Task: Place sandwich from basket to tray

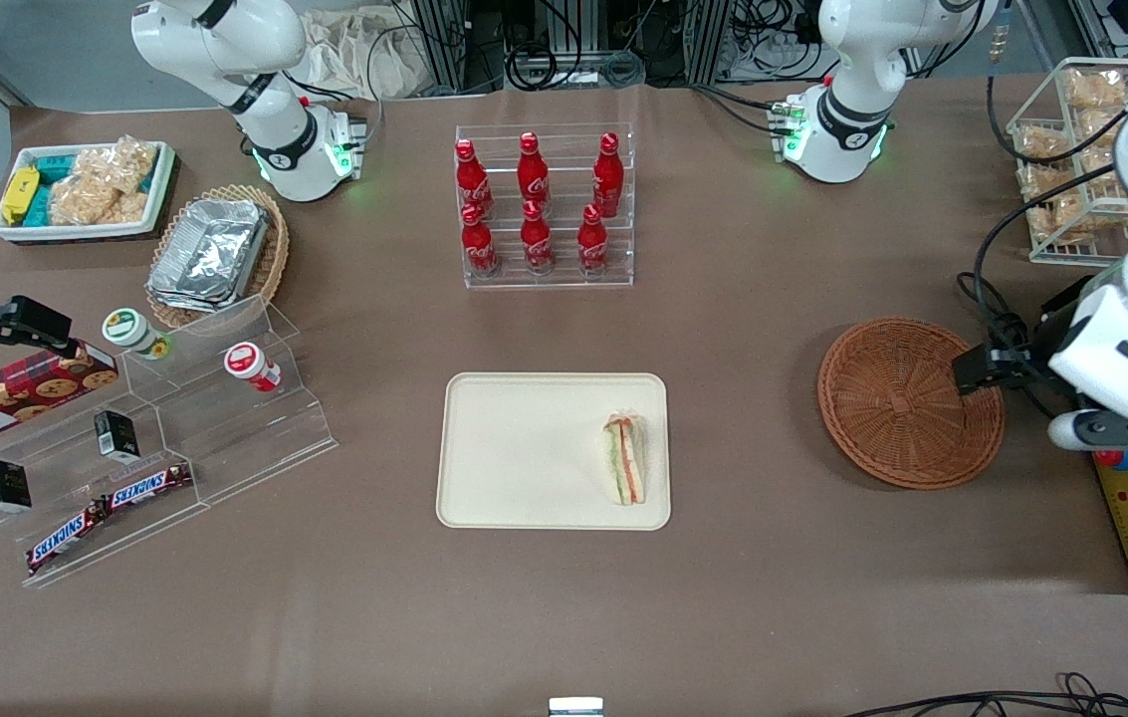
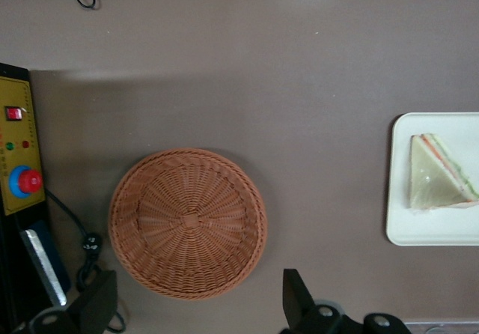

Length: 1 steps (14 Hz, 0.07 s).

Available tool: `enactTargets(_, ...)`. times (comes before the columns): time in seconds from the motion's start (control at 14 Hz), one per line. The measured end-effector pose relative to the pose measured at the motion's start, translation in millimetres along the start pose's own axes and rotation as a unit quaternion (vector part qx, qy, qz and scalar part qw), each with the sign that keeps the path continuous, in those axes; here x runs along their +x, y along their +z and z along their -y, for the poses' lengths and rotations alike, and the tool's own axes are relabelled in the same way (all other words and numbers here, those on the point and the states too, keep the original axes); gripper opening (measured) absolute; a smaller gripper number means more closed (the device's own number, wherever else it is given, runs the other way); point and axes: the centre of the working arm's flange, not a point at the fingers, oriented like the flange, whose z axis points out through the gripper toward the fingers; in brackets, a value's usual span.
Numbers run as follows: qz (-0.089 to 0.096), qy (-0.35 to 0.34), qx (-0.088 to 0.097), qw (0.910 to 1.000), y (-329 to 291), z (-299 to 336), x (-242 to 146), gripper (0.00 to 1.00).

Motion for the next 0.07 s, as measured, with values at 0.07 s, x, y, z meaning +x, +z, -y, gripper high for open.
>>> enactTargets(0.07, 0.001, 0.0, 0.002, 1.0, 0.6, 4.0, -0.1, 1.0)
